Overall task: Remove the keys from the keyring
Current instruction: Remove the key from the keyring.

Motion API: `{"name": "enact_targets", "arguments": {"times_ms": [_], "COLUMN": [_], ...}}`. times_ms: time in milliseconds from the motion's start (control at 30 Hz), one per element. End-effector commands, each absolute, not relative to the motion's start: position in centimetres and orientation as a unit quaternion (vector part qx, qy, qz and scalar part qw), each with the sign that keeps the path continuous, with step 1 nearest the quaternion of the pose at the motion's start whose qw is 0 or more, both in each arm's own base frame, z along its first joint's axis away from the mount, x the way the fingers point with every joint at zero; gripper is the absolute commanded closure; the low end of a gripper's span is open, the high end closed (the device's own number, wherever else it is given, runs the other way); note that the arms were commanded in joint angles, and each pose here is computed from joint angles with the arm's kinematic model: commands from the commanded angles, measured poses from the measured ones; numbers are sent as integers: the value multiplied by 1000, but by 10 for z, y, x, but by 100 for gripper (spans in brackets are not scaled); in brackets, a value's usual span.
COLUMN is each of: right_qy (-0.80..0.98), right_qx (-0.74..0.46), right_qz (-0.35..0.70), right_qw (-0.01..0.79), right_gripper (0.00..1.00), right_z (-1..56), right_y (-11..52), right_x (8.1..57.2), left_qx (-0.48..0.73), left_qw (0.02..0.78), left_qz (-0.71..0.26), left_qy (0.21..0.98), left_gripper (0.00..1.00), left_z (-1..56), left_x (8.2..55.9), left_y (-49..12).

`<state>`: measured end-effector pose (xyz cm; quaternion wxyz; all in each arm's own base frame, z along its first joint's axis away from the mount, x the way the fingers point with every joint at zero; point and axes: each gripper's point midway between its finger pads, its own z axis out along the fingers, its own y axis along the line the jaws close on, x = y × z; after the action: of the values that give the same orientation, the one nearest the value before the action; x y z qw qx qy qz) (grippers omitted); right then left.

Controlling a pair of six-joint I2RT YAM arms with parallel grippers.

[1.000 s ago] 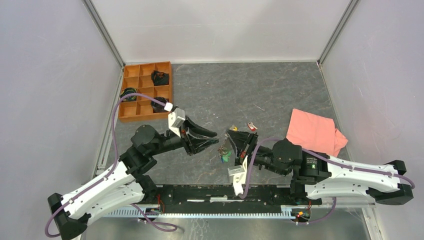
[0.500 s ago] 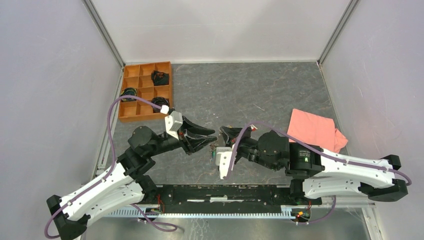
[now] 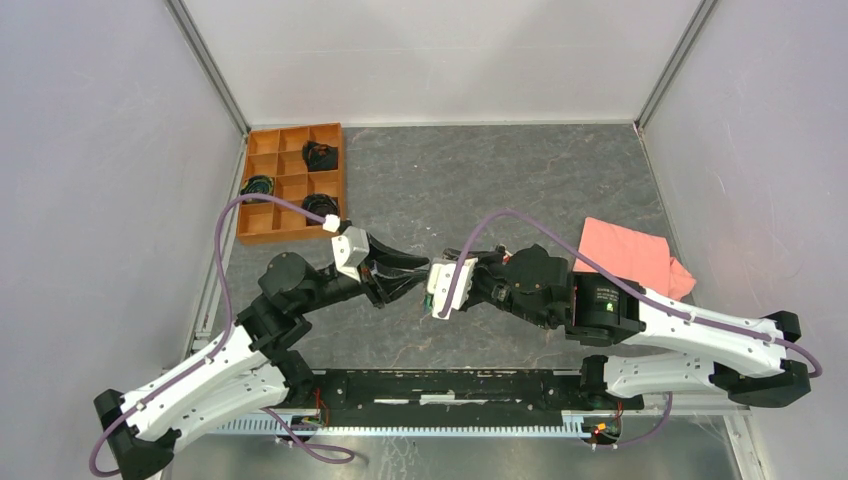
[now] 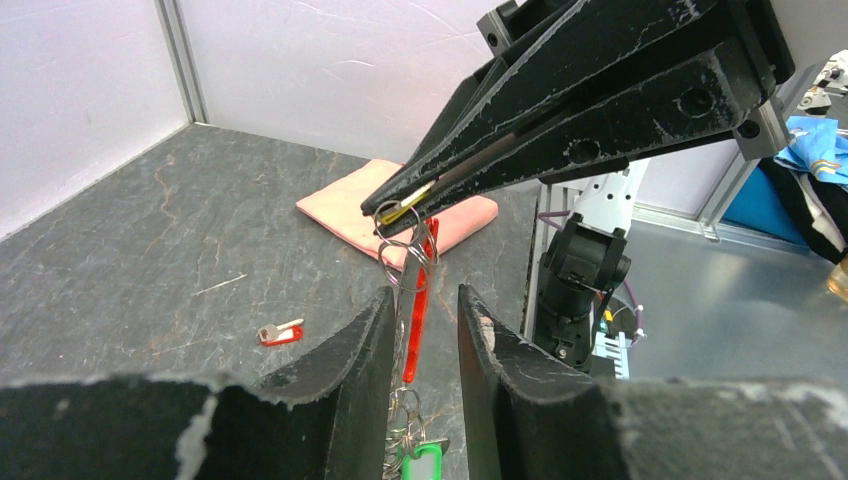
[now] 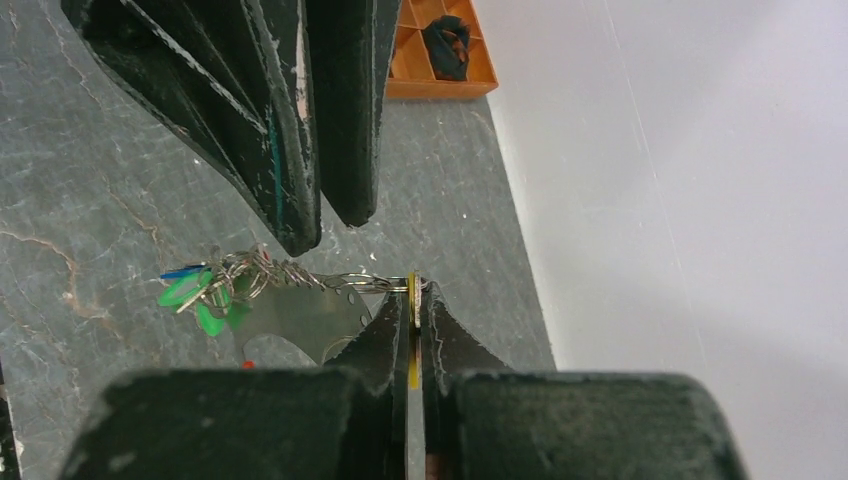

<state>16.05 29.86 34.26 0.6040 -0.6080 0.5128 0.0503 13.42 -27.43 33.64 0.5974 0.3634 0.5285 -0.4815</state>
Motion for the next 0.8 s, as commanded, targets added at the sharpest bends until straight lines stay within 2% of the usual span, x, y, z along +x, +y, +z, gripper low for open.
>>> {"name": "enact_targets", "arguments": {"times_ms": [0,767], "right_qy": [525,563], "right_qx": [-558,-541], "right_qz": [86,85], "right_qw": [637,619], "right_gripper": [100,100], "right_z": [376,369], "right_y": [299,305], "right_x": [161,166], "left_qx": [373,369], "left_qw": [628,622], "left_qz": [-458,-450], "left_qy": [507,524], "left_gripper": [64,67], "left_z": [346,346], "left_x": [141,150], "left_y": [-275,-287]}}
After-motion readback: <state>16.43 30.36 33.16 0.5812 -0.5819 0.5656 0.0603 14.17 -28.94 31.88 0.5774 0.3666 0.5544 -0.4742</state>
